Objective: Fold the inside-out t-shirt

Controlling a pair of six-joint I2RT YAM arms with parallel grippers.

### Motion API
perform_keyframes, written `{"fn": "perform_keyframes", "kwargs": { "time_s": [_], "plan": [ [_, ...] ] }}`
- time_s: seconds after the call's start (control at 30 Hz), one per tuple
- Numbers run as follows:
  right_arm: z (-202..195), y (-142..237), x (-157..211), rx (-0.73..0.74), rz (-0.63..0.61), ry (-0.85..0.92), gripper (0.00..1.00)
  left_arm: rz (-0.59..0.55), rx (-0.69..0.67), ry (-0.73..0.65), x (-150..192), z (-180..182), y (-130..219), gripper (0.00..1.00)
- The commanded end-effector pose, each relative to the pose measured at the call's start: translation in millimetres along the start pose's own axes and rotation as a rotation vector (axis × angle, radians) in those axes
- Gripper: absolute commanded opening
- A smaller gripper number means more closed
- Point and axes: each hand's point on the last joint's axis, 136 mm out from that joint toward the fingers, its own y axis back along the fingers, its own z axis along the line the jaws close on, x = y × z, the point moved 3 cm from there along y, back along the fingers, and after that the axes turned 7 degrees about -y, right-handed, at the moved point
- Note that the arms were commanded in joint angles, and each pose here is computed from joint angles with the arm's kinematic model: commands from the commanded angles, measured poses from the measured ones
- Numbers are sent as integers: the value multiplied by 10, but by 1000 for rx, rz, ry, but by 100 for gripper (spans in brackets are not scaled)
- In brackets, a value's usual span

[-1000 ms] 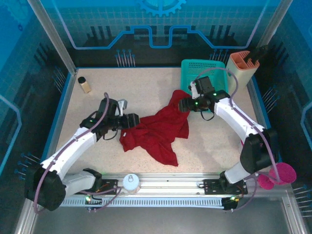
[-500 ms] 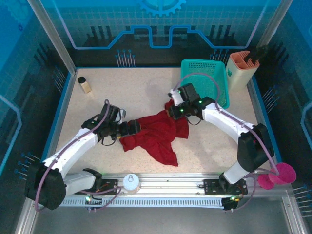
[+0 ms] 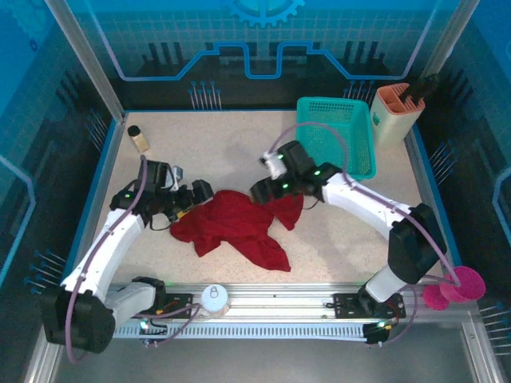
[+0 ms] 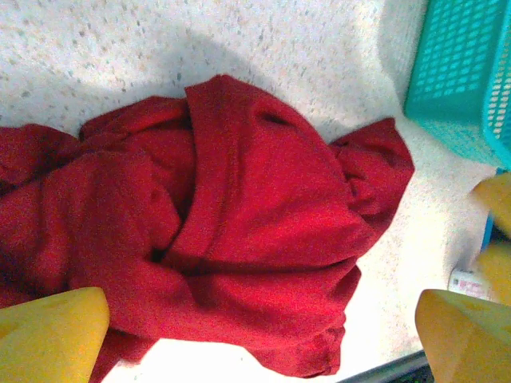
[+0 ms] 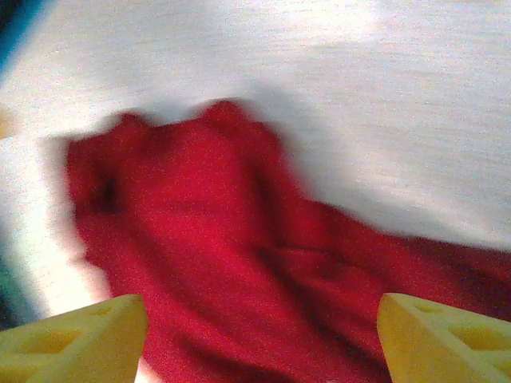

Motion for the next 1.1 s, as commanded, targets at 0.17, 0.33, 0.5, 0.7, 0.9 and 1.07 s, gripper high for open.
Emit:
{"fn": "perform_keyframes", "kwargs": {
  "time_s": [0.17,0.33,0.5,0.7,0.9,1.07],
  "plan": [
    [-1032,-89,-671,598,-10,54,80,53,-48,-33,65,-30,-304,99],
    [-1198,-329,-527,664,108,70,79,73,-65,-20,174,59,-394,99],
    [-1539,-35,-289,809,146,32,79,92,-73,-24,241,106,-428,99],
    [-2021,413,29,879,159,-143,81,97,-82,-31,243,107,-406,99],
    [-2091,767,77,921,89,-236,83,102,-83,-41,255,105,-391,99],
    [-1834,1005,64,836,-30,-260,84,98,-88,-60,221,61,-318,99]
  ]
}}
